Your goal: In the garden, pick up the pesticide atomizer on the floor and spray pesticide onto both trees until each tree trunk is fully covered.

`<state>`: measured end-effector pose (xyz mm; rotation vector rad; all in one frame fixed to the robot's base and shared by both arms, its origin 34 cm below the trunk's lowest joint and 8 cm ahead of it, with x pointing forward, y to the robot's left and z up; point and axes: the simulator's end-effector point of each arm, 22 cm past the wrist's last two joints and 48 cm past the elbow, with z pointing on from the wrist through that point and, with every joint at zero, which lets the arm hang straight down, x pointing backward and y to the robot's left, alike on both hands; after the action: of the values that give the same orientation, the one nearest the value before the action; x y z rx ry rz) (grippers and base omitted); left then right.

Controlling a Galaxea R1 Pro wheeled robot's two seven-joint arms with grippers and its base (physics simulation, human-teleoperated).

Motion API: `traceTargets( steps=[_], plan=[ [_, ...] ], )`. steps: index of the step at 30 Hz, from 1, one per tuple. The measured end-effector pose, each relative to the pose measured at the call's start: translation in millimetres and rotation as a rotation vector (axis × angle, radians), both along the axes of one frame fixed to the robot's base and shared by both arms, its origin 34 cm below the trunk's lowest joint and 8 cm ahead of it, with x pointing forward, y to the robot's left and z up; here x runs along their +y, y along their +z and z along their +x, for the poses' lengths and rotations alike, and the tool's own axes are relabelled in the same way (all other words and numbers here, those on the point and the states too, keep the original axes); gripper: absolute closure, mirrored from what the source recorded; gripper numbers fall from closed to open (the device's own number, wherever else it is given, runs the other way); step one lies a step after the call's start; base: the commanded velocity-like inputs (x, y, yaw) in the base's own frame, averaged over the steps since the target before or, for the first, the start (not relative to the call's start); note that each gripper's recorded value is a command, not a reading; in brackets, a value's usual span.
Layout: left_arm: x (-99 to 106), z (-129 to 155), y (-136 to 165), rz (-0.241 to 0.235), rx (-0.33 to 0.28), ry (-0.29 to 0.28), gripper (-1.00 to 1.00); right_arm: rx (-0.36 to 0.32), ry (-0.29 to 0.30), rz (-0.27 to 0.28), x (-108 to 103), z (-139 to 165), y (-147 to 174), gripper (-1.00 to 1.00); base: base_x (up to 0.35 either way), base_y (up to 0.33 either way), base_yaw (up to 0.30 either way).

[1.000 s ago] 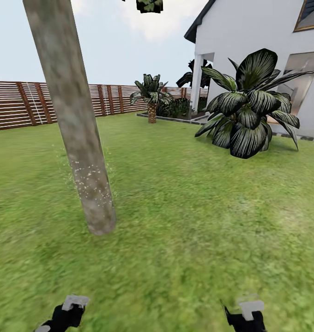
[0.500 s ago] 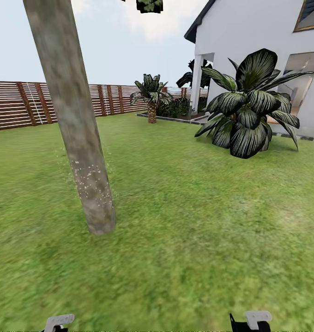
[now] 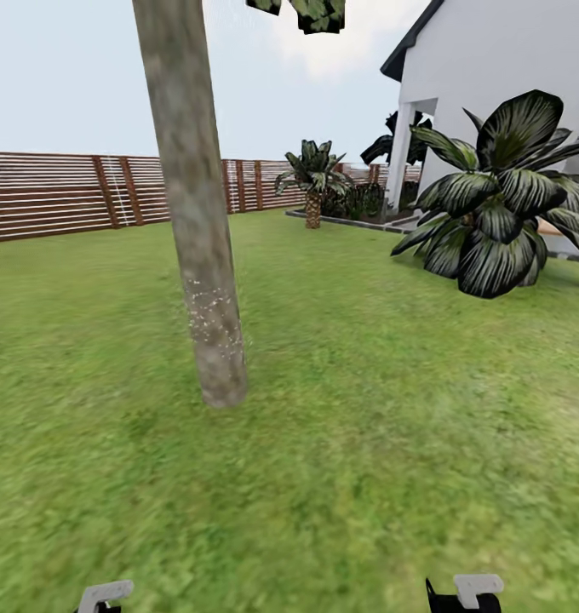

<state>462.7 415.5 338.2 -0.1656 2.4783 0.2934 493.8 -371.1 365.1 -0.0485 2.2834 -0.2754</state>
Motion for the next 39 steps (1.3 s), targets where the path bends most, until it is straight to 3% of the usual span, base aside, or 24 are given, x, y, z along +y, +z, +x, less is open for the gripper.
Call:
traceTargets(
  steps=[32,39],
  plan=[
    [-4,7,8,-0.004,-0.022,-0.007,1.0,-0.026,0.0,-0.001,-1,7,10,-1.0,-0.012,0.0,0.269],
    [-3,9,10,-0.003,-0.028,-0.003,1.0,-0.031,0.0,-0.001,-1,8,12,-1.0,-0.163,0.187,0.268]
  ],
)
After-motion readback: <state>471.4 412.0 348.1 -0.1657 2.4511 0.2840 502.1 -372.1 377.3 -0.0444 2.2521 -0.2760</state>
